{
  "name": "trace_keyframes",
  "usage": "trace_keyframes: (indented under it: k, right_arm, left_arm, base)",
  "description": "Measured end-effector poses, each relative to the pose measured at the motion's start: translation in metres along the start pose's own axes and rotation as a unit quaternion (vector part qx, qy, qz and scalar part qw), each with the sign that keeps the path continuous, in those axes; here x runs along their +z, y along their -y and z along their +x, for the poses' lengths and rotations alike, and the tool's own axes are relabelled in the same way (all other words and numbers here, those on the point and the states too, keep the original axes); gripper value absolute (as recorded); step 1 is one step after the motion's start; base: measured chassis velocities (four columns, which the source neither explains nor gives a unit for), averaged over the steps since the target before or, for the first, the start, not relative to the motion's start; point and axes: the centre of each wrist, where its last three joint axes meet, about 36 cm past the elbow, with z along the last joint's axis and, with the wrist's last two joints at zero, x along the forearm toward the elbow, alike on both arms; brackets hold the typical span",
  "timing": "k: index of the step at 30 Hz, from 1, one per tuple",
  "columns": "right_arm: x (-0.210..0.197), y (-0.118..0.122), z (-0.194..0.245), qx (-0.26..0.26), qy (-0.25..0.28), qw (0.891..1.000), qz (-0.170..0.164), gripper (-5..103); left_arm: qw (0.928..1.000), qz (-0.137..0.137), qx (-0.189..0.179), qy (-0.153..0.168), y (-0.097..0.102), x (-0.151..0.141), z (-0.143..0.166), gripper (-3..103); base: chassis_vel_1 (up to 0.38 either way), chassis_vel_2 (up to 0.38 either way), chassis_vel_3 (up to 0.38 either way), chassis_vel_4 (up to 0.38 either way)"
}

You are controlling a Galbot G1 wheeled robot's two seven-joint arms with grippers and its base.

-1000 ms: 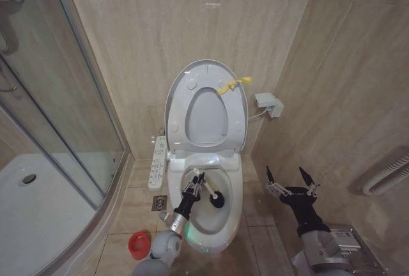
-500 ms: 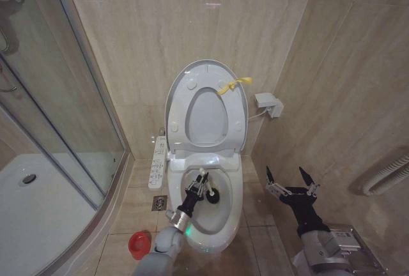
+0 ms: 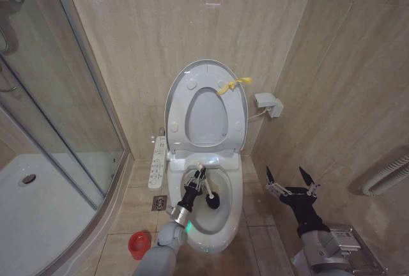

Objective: Open the toilet lid, clean the toilet bowl with a toilet brush, close the toilet lid, and flush.

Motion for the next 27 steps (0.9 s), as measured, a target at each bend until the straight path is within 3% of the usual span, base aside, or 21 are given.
trace_keyframes:
  k: [4, 8, 12, 16, 20, 22, 27]
  right_arm:
    - [0.000, 0.000, 0.000, 0.000, 0.000, 1.000, 0.000, 100]
    - [0.000, 0.000, 0.000, 0.000, 0.000, 1.000, 0.000, 100]
    - [0.000, 0.000, 0.000, 0.000, 0.000, 1.000, 0.000, 100]
    - [0.000, 0.000, 0.000, 0.000, 0.000, 1.000, 0.000, 100]
    - [0.000, 0.000, 0.000, 0.000, 0.000, 1.000, 0.000, 100]
    - [0.000, 0.000, 0.000, 0.000, 0.000, 1.000, 0.000, 100]
    - [0.000, 0.000, 0.000, 0.000, 0.000, 1.000, 0.000, 100]
  left_arm:
    - [1.0000, -0.007, 0.004, 0.002, 0.000, -0.008, 0.006, 18]
    - [0.9999, 0.006, -0.008, 0.003, 0.006, -0.016, 0.022, 18]
    - [0.9972, 0.054, -0.052, 0.000, 0.025, -0.019, 0.056, 18]
    - [0.9947, 0.075, -0.071, -0.004, 0.035, -0.017, 0.070, 18]
    - [0.9840, 0.139, -0.111, -0.005, 0.059, -0.024, 0.092, 18]
    - [0.9815, 0.151, -0.117, -0.002, 0.060, -0.028, 0.091, 18]
    - [0.9895, 0.107, -0.095, -0.019, 0.040, -0.021, 0.092, 18]
  base:
    - [0.000, 0.000, 0.000, 0.000]
    - [0.000, 0.000, 0.000, 0.000]
    - [0.000, 0.000, 0.000, 0.000]
    - [0.000, 0.000, 0.000, 0.000]
    - [0.000, 0.000, 0.000, 0.000]
    - [0.000, 0.000, 0.000, 0.000]
    - [0.000, 0.000, 0.000, 0.000]
